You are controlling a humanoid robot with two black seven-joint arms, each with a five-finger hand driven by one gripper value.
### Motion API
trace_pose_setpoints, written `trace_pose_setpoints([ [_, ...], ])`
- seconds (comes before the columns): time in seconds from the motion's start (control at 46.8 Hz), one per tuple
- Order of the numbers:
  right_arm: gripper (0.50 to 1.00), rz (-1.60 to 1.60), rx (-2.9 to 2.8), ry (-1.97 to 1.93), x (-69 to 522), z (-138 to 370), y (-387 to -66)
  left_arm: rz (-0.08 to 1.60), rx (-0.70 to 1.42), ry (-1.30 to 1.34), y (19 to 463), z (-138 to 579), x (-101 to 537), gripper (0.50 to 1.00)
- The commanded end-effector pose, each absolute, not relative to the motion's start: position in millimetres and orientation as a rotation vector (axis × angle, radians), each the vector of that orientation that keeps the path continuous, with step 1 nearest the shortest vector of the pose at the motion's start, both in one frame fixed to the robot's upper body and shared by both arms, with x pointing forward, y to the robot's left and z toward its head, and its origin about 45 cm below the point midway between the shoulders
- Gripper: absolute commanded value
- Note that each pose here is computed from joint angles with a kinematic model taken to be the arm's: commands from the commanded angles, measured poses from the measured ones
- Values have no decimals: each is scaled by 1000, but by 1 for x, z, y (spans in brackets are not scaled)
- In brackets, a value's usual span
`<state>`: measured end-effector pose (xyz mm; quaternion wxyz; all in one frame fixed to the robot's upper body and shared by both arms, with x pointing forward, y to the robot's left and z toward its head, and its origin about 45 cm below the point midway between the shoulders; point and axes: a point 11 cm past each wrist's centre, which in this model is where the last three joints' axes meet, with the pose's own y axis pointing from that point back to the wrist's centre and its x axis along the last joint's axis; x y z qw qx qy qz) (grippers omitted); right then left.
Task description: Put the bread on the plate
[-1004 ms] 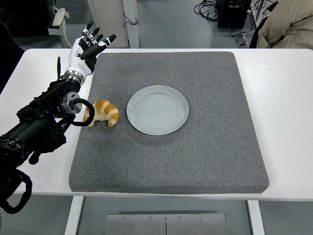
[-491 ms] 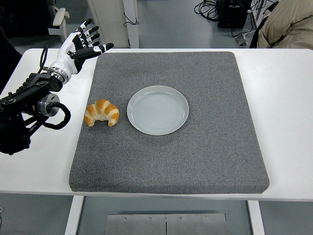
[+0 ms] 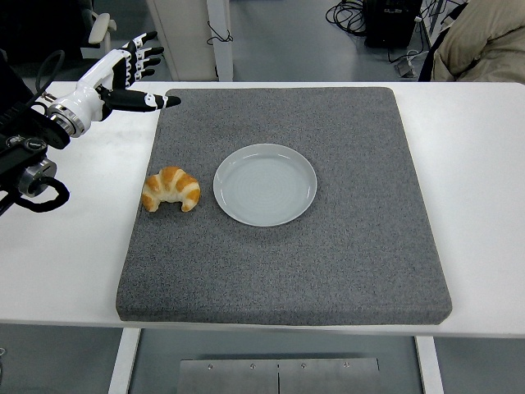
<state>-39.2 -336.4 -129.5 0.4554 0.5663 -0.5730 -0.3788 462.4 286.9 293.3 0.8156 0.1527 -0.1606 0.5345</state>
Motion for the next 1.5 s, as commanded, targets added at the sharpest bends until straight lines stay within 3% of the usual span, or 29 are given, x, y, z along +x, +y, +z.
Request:
trace_pose_setpoints([
  [0.0,1000,-934,1397,-1413,-39,-129,-336,1079,395,-412,283,292,454,969],
  [0.214,1000,-935,1398,-1412,-39,-130,-336,929,537,-534,283,286,429,969],
  [0.897,1000,-934,1397,-1413,-39,-129,-336,739,720,-734,288,263,399,969],
  [1.474,1000,-934,1397,-1413,-39,-129,-336,795,854,-798,286,229,401,969],
])
